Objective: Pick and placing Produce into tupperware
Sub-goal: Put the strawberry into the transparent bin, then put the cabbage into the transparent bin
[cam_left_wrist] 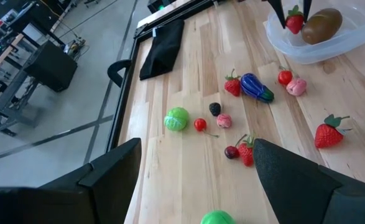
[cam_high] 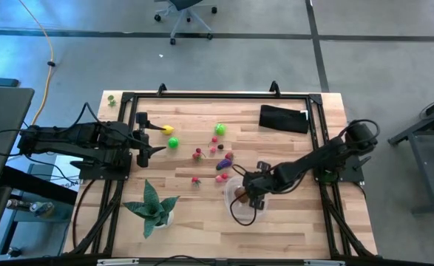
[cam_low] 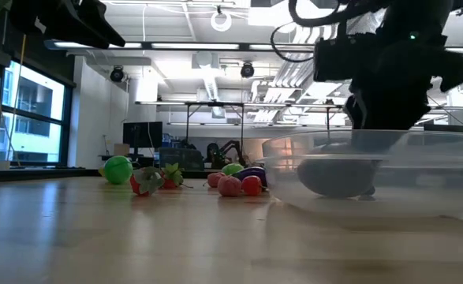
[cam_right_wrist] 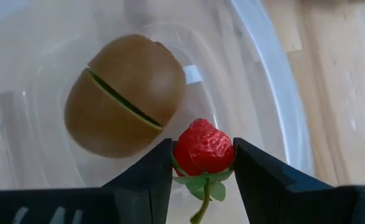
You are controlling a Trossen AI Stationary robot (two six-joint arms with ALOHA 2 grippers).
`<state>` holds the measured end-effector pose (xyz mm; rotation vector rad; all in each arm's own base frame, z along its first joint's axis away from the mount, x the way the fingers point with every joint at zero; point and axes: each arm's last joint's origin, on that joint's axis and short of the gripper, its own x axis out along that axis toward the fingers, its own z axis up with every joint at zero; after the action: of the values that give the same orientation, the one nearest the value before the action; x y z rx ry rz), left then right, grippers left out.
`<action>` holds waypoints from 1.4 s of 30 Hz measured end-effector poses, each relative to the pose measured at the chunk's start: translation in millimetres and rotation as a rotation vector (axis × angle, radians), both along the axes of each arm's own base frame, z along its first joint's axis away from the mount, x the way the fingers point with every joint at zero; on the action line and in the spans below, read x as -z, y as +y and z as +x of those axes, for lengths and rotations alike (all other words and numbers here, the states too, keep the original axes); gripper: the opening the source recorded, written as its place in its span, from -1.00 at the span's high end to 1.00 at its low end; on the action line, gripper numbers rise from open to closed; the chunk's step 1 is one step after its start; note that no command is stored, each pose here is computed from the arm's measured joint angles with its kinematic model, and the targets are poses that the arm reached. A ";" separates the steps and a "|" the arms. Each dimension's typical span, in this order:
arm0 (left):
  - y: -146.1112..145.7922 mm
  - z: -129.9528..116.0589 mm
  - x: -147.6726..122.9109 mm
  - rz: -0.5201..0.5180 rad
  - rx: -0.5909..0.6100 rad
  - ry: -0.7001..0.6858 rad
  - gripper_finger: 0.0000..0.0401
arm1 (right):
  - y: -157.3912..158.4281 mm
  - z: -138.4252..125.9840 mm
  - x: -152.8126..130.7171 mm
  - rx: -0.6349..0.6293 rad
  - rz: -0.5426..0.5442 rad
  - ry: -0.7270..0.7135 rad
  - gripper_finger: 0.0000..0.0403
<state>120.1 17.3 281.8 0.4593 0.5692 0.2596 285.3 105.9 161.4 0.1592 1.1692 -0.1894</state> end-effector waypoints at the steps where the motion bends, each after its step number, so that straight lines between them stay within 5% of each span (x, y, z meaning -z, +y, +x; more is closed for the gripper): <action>1: 0.0 -0.1 -0.1 0.000 0.000 0.000 -0.49 | 0.1 0.4 1.1 0.000 -0.001 0.002 0.30; 18: 0.0 -0.1 -0.2 0.000 0.000 -0.001 -0.49 | -0.8 0.6 -1.5 0.021 -0.021 -0.020 -0.05; 27: 0.0 -0.1 -0.2 0.000 0.000 -0.001 -0.49 | -16.3 3.0 -60.1 0.029 -0.232 -0.186 -0.05; 31: 0.0 -0.1 -0.2 0.000 0.000 -0.001 -0.49 | -53.8 17.3 -82.1 0.068 -0.265 -0.222 -0.05; 42: 0.0 -0.1 -0.2 0.000 0.000 -0.001 -0.49 | -205.8 50.3 -116.0 0.103 -0.105 -0.329 -0.04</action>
<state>120.0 17.3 282.0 0.4591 0.5681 0.2599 335.7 -99.8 277.4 0.1516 0.8225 -0.3036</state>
